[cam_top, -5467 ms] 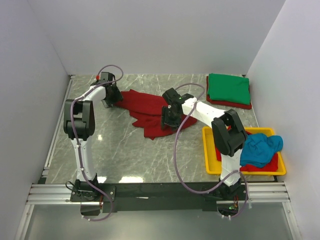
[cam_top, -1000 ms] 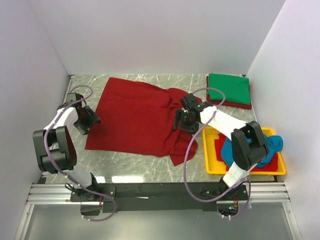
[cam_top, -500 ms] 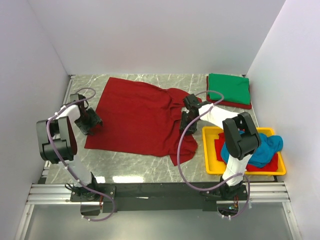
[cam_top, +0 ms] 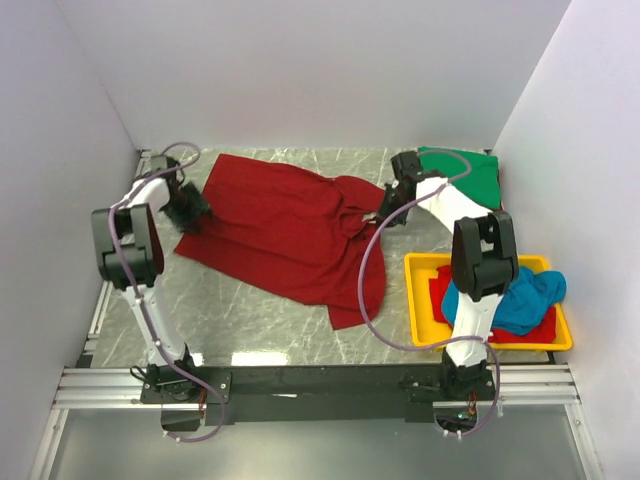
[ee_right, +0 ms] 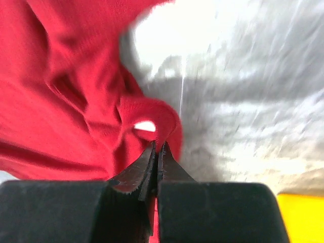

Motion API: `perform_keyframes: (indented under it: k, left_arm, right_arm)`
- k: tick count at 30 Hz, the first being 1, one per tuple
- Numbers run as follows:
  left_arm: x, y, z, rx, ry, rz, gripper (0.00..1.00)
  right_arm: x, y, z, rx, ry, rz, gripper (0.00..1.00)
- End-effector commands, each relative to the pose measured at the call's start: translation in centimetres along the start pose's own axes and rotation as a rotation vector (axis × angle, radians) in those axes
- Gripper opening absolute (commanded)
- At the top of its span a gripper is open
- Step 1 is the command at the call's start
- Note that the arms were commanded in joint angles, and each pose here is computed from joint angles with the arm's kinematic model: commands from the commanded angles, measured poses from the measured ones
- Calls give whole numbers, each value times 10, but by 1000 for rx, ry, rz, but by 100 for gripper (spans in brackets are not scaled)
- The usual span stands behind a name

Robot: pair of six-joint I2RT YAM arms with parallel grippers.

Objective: Fold and stack the t-shirts
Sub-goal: Flatten the tshirt out

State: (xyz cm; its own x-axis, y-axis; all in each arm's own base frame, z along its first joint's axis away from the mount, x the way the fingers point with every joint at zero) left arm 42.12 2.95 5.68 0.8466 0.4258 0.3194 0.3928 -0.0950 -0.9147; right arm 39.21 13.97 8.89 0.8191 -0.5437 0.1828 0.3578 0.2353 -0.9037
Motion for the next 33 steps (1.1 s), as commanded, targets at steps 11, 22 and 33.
perform_keyframes:
  k: [11,22,33]
  left_arm:
    - [51,-16,-34,18,122,-119,75]
    - [0,-45,71,231,-103,-132,74]
    - [4,-29,73,216,-97,-137,58]
  right_arm:
    - [69,-19,30,81,63,-75,28]
    - [28,-67,40,152,-32,-111,50]
    - [-37,-79,61,198,-109,-67,50]
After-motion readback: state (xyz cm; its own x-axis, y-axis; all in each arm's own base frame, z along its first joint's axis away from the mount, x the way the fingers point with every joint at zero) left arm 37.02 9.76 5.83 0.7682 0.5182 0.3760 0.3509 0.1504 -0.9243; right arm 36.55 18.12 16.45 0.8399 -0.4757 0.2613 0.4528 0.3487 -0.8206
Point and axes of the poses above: each gripper's point midway between its finger pads, its own y axis out along the fingers, its own z axis along the line the jaws close on, x = y × z, the point moved 3 cm from there along -y, back along the fingers, and after that the axes turned 13 degrees about y, right-handed, at the moved point
